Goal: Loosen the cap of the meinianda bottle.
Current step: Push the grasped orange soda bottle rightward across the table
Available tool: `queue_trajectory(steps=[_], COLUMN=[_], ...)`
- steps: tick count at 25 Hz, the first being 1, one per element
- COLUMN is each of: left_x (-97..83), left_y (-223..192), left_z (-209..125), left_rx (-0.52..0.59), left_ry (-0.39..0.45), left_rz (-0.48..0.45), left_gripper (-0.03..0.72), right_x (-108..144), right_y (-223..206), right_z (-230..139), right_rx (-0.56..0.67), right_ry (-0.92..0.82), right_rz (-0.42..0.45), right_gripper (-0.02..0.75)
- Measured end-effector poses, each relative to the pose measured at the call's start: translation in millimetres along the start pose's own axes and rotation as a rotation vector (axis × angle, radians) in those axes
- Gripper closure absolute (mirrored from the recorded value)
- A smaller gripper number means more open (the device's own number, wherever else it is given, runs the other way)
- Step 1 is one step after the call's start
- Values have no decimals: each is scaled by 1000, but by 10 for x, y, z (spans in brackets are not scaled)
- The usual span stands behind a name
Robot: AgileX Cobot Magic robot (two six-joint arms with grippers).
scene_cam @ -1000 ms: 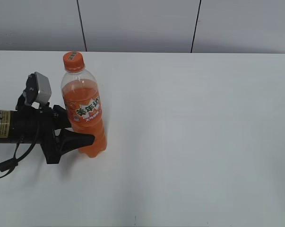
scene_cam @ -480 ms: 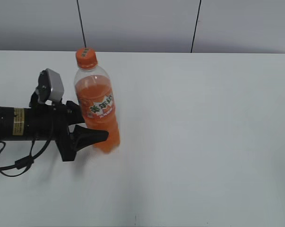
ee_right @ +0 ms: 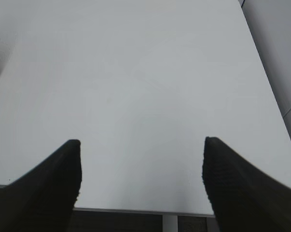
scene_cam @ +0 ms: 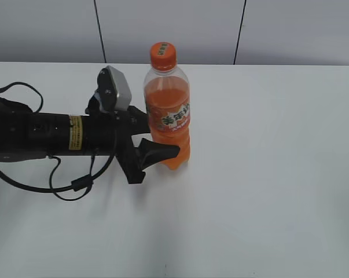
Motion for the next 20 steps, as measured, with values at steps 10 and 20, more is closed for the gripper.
queue_trajectory(steps=[10, 20], left_x=[-137, -155], left_y=[-316, -429], left_z=[-9, -222], left_rx=[35, 74], left_ry=[28, 84], left_rz=[-4, -20], left_gripper=[279, 279], right_x=[0, 0], right_y=[0, 0], right_z=[0, 0], right_rx=[0, 0], right_ry=[0, 0], right_rz=[0, 0], right_gripper=[152, 152])
Point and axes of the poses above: a point on each arm's last joint axis where the gripper is mounted, y pointing back along that axis away from the gripper, x along the wrist's bending axis when the last joint is at zero, z = x × y, the point moved 2 cm from there along -y, pointing out along that axis toward the gripper, and after that the axes turned 10 degrees about y, right-handed, at the moved point
